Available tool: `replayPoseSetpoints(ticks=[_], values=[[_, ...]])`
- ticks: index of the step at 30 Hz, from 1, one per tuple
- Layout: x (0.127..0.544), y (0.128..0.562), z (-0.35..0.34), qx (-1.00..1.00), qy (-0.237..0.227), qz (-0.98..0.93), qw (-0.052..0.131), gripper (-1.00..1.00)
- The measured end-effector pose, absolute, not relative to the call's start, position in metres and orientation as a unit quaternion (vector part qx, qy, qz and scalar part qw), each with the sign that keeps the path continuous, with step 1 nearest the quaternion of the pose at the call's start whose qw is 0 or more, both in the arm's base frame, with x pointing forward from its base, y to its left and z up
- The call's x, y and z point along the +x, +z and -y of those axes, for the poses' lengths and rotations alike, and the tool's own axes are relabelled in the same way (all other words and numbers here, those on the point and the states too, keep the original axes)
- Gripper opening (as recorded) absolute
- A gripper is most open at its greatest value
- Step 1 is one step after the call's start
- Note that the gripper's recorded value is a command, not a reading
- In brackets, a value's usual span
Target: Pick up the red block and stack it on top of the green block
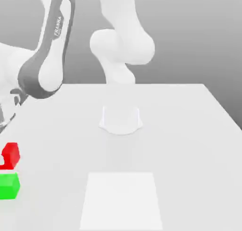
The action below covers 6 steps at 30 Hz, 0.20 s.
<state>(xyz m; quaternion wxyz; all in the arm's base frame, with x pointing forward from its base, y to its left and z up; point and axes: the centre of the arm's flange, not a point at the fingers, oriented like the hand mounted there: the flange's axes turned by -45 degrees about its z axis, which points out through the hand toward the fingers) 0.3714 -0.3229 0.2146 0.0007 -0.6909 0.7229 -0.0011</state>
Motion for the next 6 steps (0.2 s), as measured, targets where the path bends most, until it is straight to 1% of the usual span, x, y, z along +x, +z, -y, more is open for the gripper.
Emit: replayPoseSetpoints(ticks=[1,2,6], values=[[0.371,0.201,0.324,-0.690,-0.001,-0.724,0.000,-1.00],[0.370,0.189,0.324,-0.690,-0.001,-0.724,0.000,1.00],[0.370,0.189,0.324,-0.690,-0.001,-0.724,0.000,1.00]])
